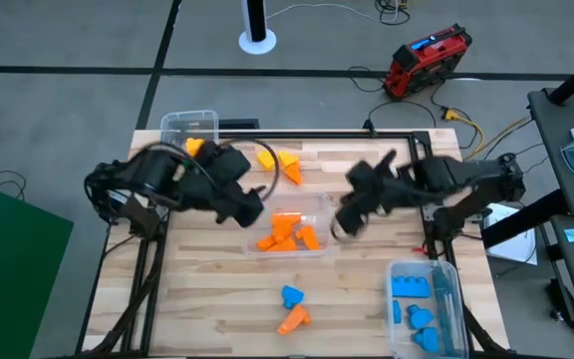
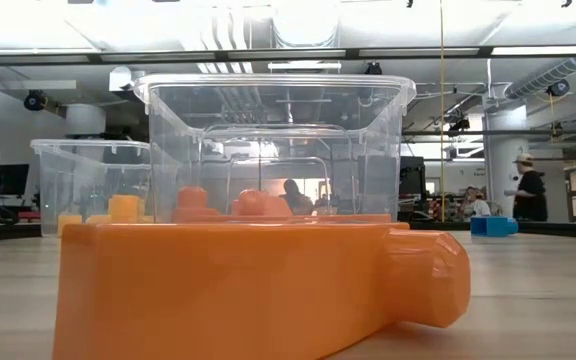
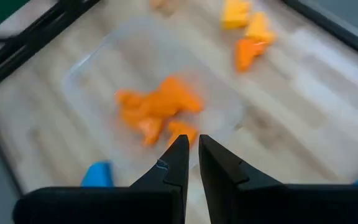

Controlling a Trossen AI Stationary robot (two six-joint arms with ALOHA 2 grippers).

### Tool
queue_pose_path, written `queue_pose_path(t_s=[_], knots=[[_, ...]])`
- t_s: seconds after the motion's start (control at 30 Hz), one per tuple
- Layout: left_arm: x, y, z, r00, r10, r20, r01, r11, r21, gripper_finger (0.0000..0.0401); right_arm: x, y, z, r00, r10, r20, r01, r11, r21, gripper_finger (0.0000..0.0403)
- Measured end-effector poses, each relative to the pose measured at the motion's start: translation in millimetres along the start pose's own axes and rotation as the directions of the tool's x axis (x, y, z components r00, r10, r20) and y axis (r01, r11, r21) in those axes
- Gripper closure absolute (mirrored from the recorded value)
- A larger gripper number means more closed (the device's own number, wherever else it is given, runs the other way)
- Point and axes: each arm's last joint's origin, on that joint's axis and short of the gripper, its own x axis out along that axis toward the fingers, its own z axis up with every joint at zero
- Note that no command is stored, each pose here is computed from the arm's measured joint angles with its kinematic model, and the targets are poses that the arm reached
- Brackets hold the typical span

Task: Sort blocks
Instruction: Put the blue game piece into the bottom right transparent bin

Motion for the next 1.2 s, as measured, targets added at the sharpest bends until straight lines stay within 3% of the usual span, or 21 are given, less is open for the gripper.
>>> queue_pose_path(t_s=[0.27,0.43,0.63,0.87,1.03,1.2], knots=[[-19,45,7,0.997,0.051,0.062,-0.058,0.991,0.120,0.0075,22,-67,52,0.984,-0.180,0.002,0.175,0.955,0.240,0.0375],[-34,77,1,0.981,0.140,0.131,-0.157,0.979,0.133,0.0075,30,-121,67,0.939,-0.327,-0.110,0.344,0.871,0.350,0.0374],[-55,113,-11,0.971,0.165,0.174,-0.177,0.983,0.052,0.0075,31,-173,70,0.885,-0.385,-0.263,0.465,0.772,0.434,0.0375],[-73,144,-27,0.969,0.153,0.196,-0.154,0.988,-0.007,0.0075,48,-202,63,0.841,-0.413,-0.351,0.539,0.698,0.470,0.0375],[-77,156,-39,0.969,0.153,0.196,-0.146,0.988,-0.053,0.0075,75,-215,42,0.823,-0.298,-0.483,0.530,0.709,0.465,0.0375],[-74,159,-46,0.962,0.177,0.208,-0.163,0.983,-0.081,0.0075,106,-225,19,0.875,-0.177,-0.451,0.422,0.735,0.530,0.0375]])
